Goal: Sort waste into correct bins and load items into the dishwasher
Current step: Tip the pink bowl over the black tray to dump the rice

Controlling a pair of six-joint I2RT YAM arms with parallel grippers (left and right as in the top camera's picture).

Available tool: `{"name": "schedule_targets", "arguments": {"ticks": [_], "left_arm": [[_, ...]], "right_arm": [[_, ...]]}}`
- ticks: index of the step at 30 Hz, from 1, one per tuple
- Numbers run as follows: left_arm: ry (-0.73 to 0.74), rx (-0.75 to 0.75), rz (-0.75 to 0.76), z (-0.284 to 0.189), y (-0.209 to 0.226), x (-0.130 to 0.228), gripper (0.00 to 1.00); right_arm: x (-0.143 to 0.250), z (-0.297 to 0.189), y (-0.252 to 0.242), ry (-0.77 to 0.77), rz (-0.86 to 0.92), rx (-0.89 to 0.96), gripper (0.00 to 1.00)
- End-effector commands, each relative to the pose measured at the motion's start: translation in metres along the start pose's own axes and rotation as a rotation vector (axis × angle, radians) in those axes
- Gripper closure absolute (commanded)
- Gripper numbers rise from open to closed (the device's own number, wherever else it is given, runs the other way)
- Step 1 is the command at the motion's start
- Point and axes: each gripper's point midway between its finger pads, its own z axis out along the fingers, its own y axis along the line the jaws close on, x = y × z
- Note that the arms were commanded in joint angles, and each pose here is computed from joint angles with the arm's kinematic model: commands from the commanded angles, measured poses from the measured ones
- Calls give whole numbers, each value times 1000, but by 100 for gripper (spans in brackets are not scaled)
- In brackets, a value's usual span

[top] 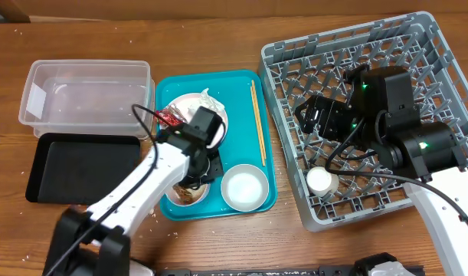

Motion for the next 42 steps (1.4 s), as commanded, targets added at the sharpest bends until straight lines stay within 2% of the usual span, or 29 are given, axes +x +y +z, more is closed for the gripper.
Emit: {"name": "schedule_targets", "arguments": {"ticks": [1, 3, 7, 13, 19, 21, 24, 28, 32, 33, 36, 38, 40, 42], "left_arm": [[-20, 222, 20, -63, -13, -16, 96], [-70, 354, 4, -105, 9, -35, 96], [-103, 494, -66, -126, 55, -55, 96], [-120, 756, -180, -131, 114, -75, 96], [-123, 1096, -366, -123, 156, -91, 96], [-135, 1157, -443, -121, 170, -96, 96], [-179, 1232, -569, -114, 199, -105, 96], [-178, 1257, -626, -114, 209, -105, 96], [-174, 1278, -648, -119, 209, -103, 96], [-249, 1294, -603, -123, 211, -110, 95], [-194, 1298, -651, -121, 208, -108, 96], [-263, 1324, -603, -129, 207, -112, 96], [-124, 1330, -679, -134, 197, -97, 96], [-252, 1328, -585, -139, 199, -104, 96]], "right_arm": [[-3, -3, 5, -9, 1, -16, 0], [-4, -3, 5, -10, 1, -16, 0], [-4, -3, 5, -11, 0, -16, 0], [-3, -3, 5, -9, 1, -16, 0], [-3, -3, 5, -7, 2, -15, 0], [-2, -3, 4, -5, 2, -14, 0], [-2, -3, 4, -4, 2, -15, 0], [-2, -3, 5, -1, 2, -20, 0], [-2, -3, 5, -1, 3, -20, 0], [-2, -3, 5, -1, 3, -20, 0], [-2, -3, 5, -1, 3, -21, 0], [-1, -3, 5, 1, 4, -20, 0], [-1, -3, 5, 2, 4, -19, 0], [-1, -3, 5, 2, 4, -19, 0]]}}
